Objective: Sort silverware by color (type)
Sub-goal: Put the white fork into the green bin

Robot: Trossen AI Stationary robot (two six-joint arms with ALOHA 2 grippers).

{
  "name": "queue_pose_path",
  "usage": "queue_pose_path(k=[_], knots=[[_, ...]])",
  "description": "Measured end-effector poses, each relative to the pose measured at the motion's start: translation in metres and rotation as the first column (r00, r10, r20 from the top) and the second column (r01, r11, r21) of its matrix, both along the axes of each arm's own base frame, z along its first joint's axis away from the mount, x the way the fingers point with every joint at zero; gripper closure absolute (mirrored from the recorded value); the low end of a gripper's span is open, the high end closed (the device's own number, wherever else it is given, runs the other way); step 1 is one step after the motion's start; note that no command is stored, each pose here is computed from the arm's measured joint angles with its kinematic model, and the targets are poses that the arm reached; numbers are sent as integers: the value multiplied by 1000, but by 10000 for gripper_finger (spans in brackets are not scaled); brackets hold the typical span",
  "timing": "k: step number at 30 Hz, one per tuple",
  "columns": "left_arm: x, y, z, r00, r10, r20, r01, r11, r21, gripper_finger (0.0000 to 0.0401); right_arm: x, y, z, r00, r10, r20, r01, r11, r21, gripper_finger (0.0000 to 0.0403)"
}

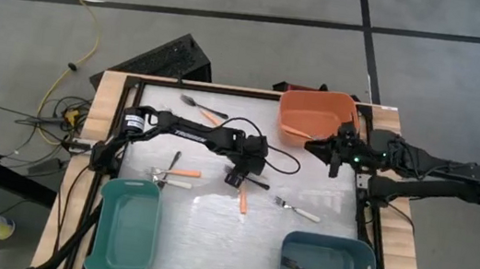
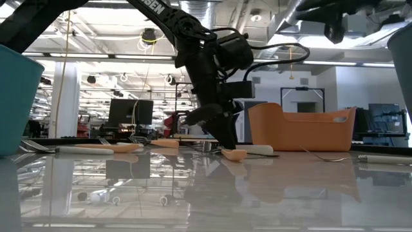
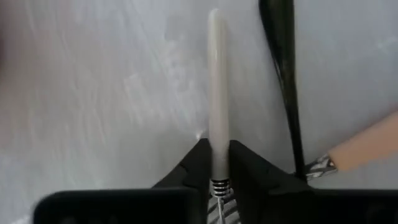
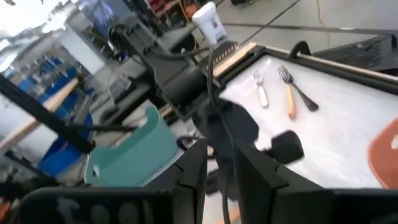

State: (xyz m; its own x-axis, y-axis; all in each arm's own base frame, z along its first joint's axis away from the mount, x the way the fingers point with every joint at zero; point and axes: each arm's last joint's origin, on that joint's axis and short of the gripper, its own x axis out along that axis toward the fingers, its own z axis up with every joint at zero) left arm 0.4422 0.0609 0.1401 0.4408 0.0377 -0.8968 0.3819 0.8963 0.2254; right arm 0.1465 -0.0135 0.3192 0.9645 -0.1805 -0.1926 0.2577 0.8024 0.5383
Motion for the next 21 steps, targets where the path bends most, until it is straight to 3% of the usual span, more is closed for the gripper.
queue_pose_path(k=[5, 8, 12, 17, 21], knots=[[1, 5, 13, 998, -3, 59, 0, 999, 48, 382, 14, 2, 3, 998, -22, 57, 20, 1000, 24, 302], [0, 12, 33, 990, 13, 141, -17, 999, 27, 383, 24, 2, 3, 996, -43, 79, 41, 999, 30, 302], [-10, 18, 69, 975, 50, 215, -36, 997, -65, 385, 35, 3, 3, 992, -43, 121, 38, 998, 43, 302], [-37, 13, 109, 979, 64, 194, -32, 986, -166, 386, 44, 6, 4, 987, -32, 156, 23, 998, 61, 302], [-69, 1, 145, 988, 82, 130, -43, 960, -275, 387, 46, 7, 3, 989, -13, 144, 11, 1000, 18, 302]])
